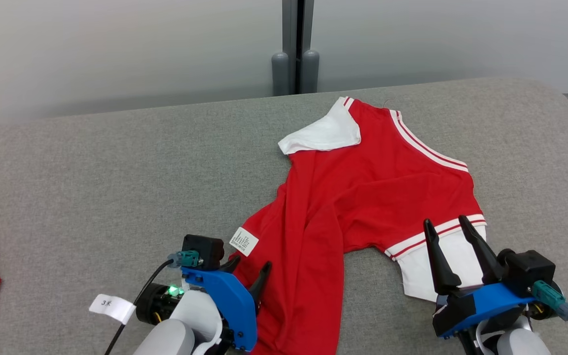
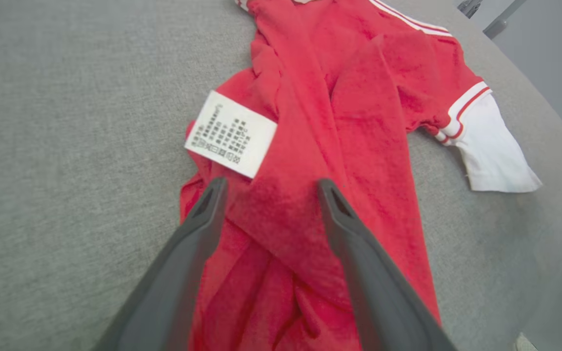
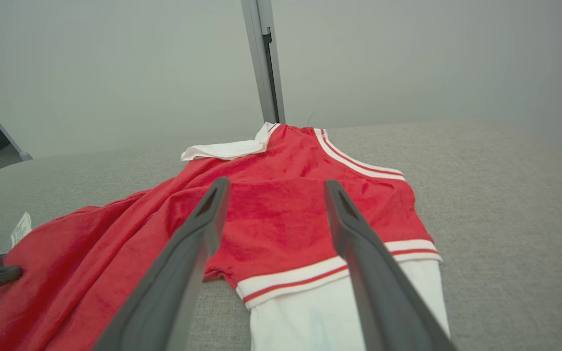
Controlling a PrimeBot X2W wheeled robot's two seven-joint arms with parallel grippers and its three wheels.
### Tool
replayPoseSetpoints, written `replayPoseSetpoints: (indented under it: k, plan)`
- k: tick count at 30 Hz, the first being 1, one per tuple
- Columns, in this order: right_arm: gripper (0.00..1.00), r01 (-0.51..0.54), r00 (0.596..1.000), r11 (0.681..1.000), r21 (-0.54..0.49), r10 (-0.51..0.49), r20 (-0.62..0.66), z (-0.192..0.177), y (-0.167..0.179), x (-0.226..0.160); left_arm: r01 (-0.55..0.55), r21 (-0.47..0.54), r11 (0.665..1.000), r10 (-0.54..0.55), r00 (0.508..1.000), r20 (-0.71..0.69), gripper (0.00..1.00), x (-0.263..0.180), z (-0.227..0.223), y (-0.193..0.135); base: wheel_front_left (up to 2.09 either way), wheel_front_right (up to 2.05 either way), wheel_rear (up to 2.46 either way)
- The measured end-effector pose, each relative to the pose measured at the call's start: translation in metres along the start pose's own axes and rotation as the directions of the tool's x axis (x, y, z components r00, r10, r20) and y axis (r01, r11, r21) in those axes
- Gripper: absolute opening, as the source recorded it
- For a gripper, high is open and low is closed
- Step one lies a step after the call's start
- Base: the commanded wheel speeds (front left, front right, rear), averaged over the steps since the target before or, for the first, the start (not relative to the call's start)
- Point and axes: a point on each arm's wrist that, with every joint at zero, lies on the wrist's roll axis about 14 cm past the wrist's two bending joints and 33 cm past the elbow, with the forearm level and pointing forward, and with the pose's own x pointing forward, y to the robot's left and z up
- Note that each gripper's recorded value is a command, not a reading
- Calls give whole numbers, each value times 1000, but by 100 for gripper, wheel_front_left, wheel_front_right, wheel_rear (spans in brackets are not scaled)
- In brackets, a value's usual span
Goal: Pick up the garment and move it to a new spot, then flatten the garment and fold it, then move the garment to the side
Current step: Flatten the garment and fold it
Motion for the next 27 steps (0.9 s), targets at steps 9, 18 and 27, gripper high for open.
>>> replayPoseSetpoints:
  k: [9, 18, 27]
  plan:
    - [100, 11, 1000, 1000, 7, -10, -10, -5, -4, 4, 20, -85, 996, -27, 996, -82, 38, 18, -18, -1, 0, 0, 0]
    - [100, 8, 1000, 1000, 7, -8, -20, -10, -4, 13, -109, -55, 993, 115, 987, 111, 0, 31, 29, 37, 0, 0, 0]
    - [100, 2, 998, 1000, 1, -2, -64, -25, -4, 24, -238, 73, 969, 209, 937, 281, 0, 52, 88, 90, 0, 0, 0]
